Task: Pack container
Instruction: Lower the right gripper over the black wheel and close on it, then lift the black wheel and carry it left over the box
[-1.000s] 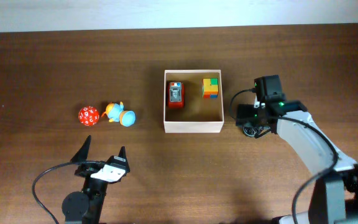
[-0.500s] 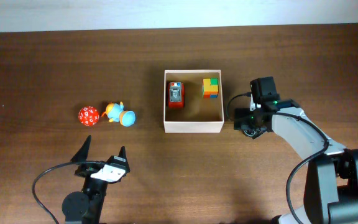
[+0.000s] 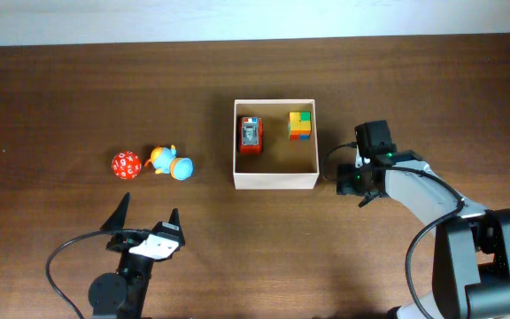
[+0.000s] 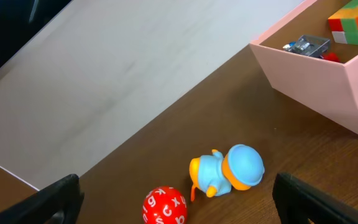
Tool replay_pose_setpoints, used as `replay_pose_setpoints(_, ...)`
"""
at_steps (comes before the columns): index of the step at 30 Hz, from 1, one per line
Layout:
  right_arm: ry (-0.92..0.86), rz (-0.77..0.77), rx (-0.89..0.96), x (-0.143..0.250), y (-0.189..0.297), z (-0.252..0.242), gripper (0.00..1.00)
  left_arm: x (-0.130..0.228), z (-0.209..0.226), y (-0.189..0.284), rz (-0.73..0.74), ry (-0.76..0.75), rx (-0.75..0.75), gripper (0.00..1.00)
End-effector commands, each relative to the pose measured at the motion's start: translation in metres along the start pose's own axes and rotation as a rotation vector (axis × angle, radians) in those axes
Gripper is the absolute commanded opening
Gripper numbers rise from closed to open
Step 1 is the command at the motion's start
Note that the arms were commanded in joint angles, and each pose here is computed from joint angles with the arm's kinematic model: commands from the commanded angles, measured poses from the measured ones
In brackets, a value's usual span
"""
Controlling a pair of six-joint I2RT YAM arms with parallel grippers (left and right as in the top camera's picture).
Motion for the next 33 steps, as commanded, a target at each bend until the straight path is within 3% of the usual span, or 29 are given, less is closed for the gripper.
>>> replay_pose_setpoints(1,-0.007,-0.004,-0.003,-0.0004,-0.0031,-0.0018,0.72,0.0022,0.0006,0.0001,0.007,0.006,-0.012,0.99)
replay_pose_setpoints(16,-0.007,0.012,-0.001,0.0014,-0.0096,-0.0018,0.50,0.0022,0.0006,0.0001,0.007,0.006,-0.012,0.99)
replay_pose_setpoints(33,-0.008,-0.018,-0.005,-0.0082,-0.0057,-0.0007,0.42,0.0022,0.0006,0.0001,0.007,0.006,-0.012,0.99)
Point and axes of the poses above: each gripper's point midway between its finger pads, its own y axis back along the fingers, its own z axis along the line the jaws close on, x = y × z, the point moved 8 cm from there along y, back along the fingers, and after that the axes turned 4 degrees about y, right-handed, at the moved point
